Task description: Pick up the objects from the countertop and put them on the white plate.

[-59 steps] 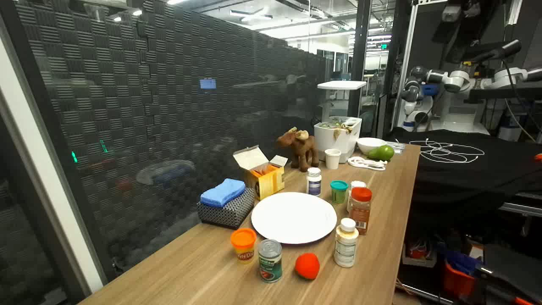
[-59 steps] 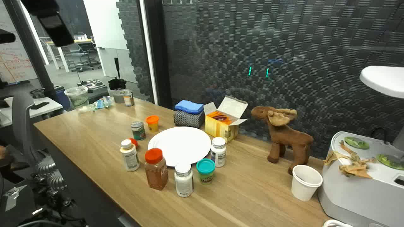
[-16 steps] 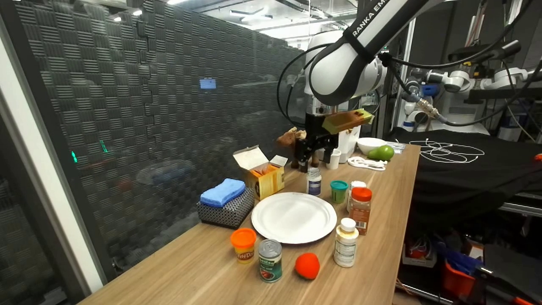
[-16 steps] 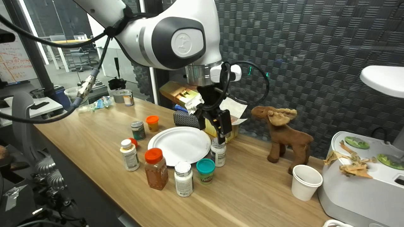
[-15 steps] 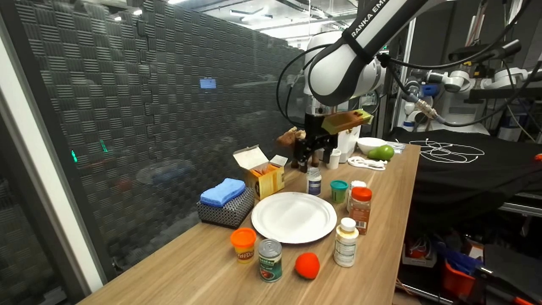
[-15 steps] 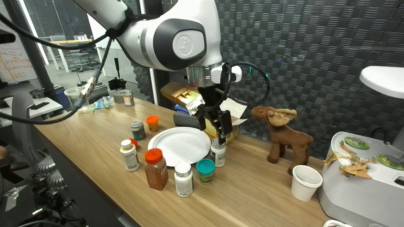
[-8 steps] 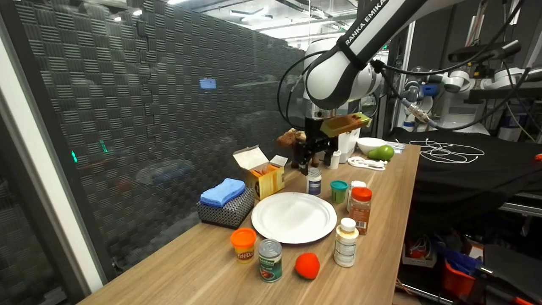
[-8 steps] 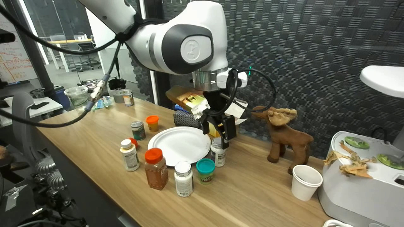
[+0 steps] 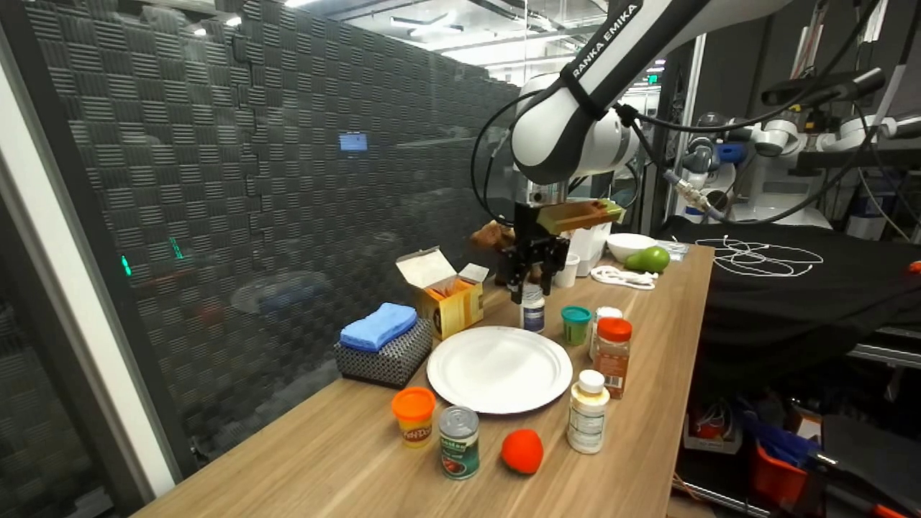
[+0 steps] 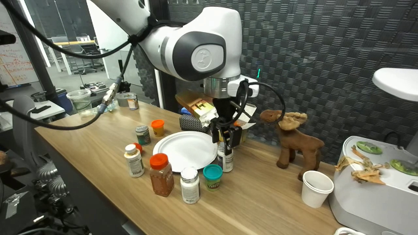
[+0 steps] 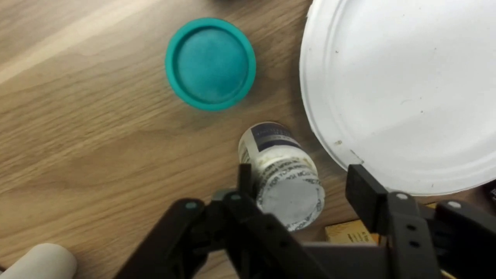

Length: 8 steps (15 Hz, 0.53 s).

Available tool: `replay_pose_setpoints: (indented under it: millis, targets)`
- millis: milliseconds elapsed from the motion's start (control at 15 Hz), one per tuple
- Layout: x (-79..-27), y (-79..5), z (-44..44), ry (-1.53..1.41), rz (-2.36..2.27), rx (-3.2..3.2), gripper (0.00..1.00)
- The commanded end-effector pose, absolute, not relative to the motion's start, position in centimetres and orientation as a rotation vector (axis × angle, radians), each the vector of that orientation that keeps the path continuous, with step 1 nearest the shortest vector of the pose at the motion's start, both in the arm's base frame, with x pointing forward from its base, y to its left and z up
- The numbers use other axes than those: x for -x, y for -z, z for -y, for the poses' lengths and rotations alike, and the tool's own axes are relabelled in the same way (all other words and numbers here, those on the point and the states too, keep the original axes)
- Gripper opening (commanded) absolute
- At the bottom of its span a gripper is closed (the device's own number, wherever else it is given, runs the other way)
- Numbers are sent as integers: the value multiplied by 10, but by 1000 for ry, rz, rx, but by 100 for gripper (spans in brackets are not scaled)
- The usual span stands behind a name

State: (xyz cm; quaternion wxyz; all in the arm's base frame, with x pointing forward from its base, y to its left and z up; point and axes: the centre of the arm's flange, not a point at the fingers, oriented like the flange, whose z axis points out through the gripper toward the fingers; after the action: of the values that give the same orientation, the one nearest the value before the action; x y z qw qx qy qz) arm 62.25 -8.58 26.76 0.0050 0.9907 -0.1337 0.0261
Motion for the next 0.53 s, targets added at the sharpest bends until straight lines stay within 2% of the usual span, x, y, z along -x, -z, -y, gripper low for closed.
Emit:
replay_pose_setpoints:
  millis: [0, 133, 467]
  targets:
    - [-642, -271, 90, -104, 408, -3105, 35]
    - [-641, -273, 93, -112, 409, -3079, 21]
    - [-621, -311, 94, -155, 396, -3045, 20]
